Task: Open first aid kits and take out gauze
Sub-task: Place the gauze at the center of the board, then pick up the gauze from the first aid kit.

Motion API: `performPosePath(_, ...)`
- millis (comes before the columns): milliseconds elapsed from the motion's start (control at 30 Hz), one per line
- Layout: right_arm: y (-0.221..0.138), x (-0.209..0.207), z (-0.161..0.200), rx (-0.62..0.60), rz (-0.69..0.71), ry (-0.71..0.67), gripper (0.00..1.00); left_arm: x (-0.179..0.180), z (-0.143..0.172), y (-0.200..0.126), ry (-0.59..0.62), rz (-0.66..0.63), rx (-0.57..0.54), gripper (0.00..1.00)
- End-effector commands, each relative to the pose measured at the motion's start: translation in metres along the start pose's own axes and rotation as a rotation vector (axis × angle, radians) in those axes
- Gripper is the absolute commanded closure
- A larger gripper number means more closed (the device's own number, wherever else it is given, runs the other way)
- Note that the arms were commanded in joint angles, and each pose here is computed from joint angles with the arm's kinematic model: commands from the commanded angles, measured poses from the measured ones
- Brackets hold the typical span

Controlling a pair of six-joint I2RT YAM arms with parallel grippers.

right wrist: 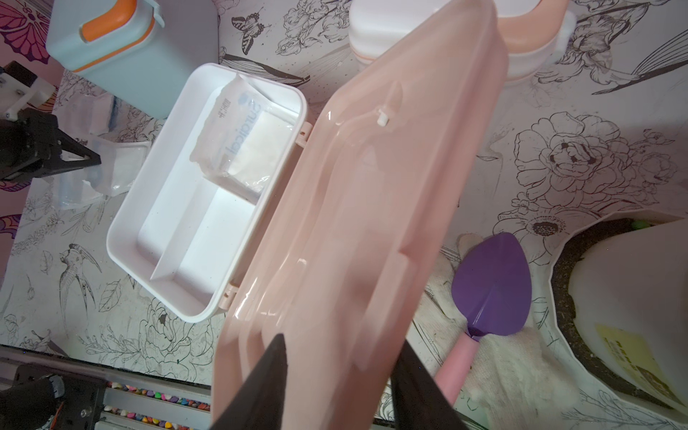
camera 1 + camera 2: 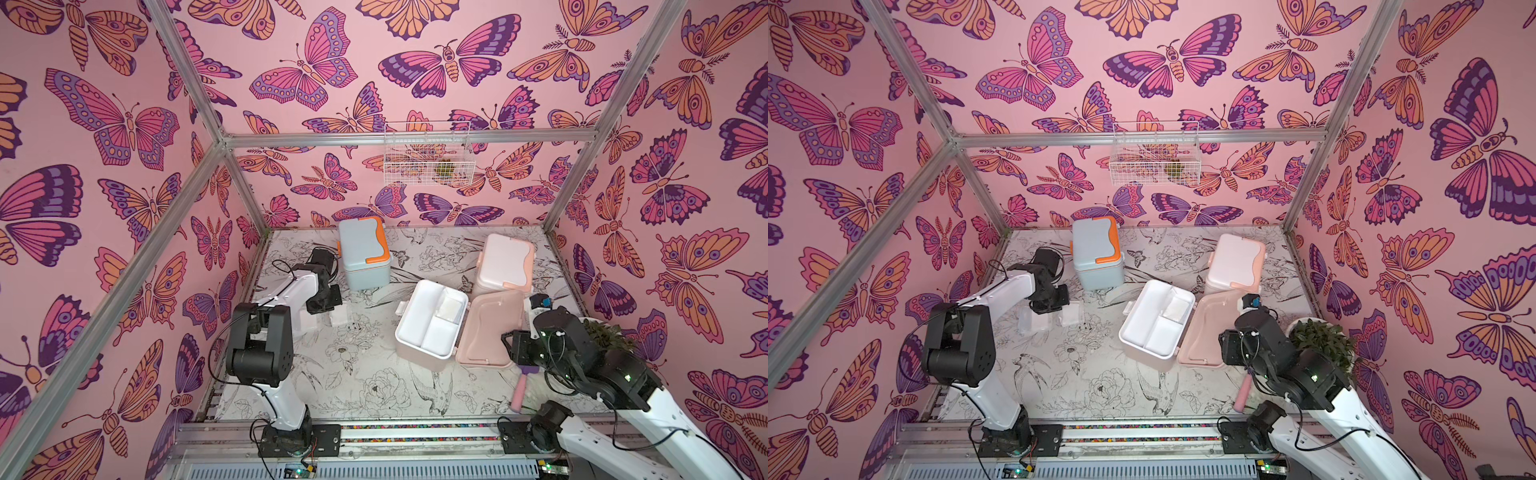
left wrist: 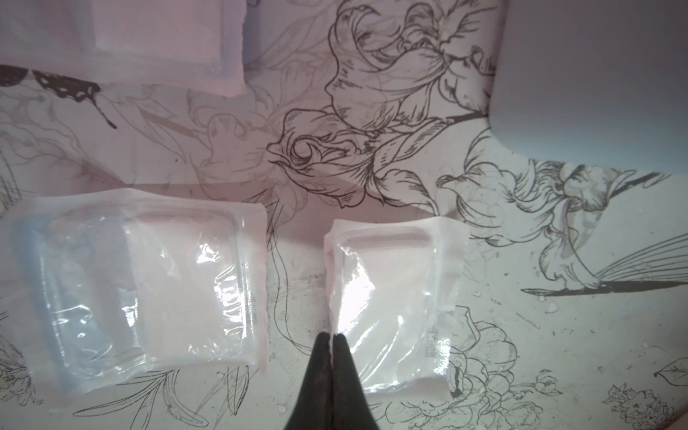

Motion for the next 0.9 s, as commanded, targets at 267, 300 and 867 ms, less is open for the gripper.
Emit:
performPosePath(267, -0.002, 0.003, 0.0, 0.005, -0.027, 0.012, 0.54, 0.007, -0.007, -0.005, 0.02, -0.043, -0.005, 0.66)
performPosePath(300, -0.002, 0.003, 0.0, 0.006, -0.026, 0.012, 0.54, 0.004, -0.006, -0.009, 0.015, -0.017, -0.007, 0.64)
performPosePath(867, 0.0, 0.001, 0.005, -0.003, -0.033, 0.029, 0.53, -0.107, 0.082, -0.139, 0.28, 0.357, -0.138, 0.3)
Point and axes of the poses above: each gripper's point midway between its finger pads, its own y axis out along the fingers, its own x axis along the line the jaws close on, z = x × y, the point moved 5 cm from there along -y, back along the fingers, and after that the axes turned 7 degrees about -y, right-handed, at the moved point
